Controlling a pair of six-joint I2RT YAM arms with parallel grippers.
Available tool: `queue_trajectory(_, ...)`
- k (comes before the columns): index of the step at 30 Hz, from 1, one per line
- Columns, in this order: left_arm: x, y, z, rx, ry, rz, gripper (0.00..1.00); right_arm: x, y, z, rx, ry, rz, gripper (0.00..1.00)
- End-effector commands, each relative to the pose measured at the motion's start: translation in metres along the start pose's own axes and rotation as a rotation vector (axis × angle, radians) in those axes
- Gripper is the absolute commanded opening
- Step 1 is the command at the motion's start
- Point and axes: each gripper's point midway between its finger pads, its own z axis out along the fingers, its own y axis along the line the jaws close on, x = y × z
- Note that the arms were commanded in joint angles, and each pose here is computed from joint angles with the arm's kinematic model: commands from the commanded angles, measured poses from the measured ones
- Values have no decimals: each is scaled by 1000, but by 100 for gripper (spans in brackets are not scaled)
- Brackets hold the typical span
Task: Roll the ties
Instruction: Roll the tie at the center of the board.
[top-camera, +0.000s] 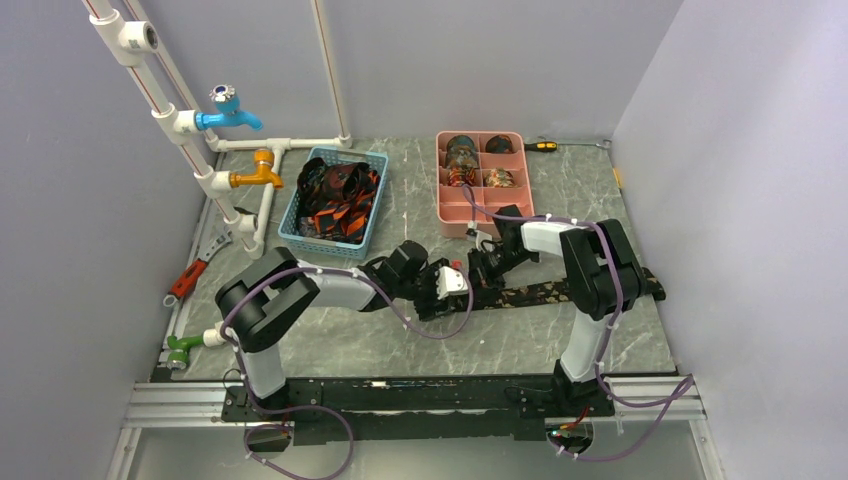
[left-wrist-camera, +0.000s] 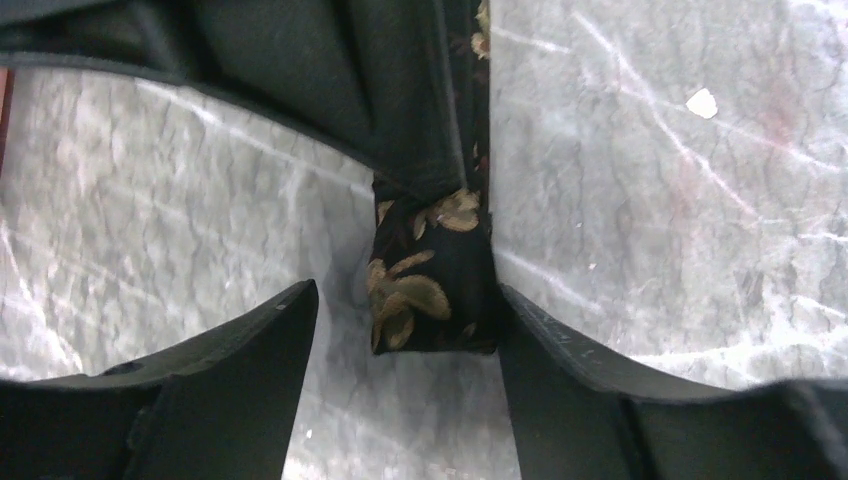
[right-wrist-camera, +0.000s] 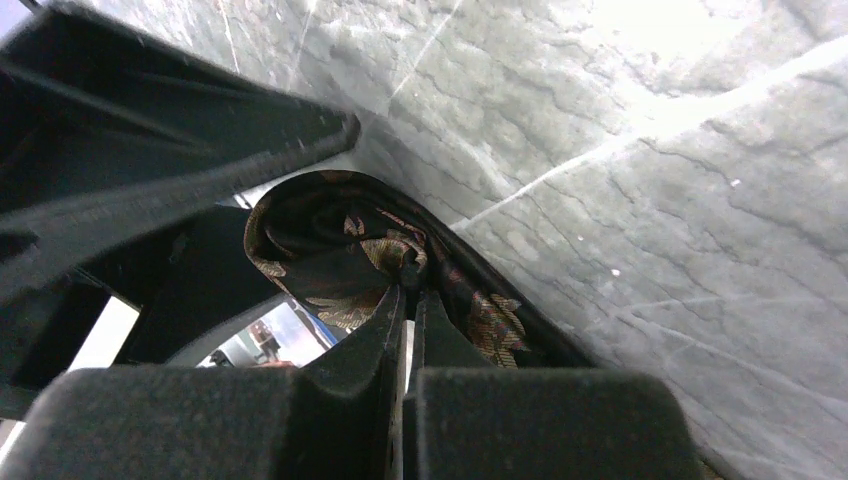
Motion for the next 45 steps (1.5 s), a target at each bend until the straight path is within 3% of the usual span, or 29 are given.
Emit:
queue_trajectory(1,45,-16,-15,19,144,-75,75,-8,-23,11,111,-16,-35,0)
queue_trajectory(4,27,-14,-6,25,113,-83,82,-10,-20,10,107,-30,-42,0)
queue_trajectory(12,10,-14,19,31,101,-115,79,-12,-7,2,80,-66,-55,0)
queue_trajectory(17,41,-15,11,12,207,-106,47,-10,8,-9,45,-79,-64,0)
queue_trajectory(21,66,-18,-4,-4,264,-90,34,-9,9,-6,45,-80,-56,0)
queue_trajectory(24,74,-20,-10,-4,289,-97,33,-9,0,3,61,-61,-43,0)
queue_trajectory(26,77,-19,-11,-9,292,-104,37,-10,-9,8,83,-51,-37,0)
queue_trajectory(29,69,-17,-14,-13,258,-113,65,-12,-20,15,112,-43,-21,0)
queue_trajectory(31,62,-18,-23,-6,198,-119,74,-12,-25,18,124,-37,-13,0)
queue_trajectory(36,52,-9,-44,-28,96,-116,76,-10,-35,21,154,-22,-5,0)
queue_trajectory(41,34,-2,-38,-20,34,-87,76,-7,-37,21,160,-18,-4,0)
queue_trajectory(45,16,7,-26,-20,-17,-98,83,-8,-37,22,159,-16,-6,0)
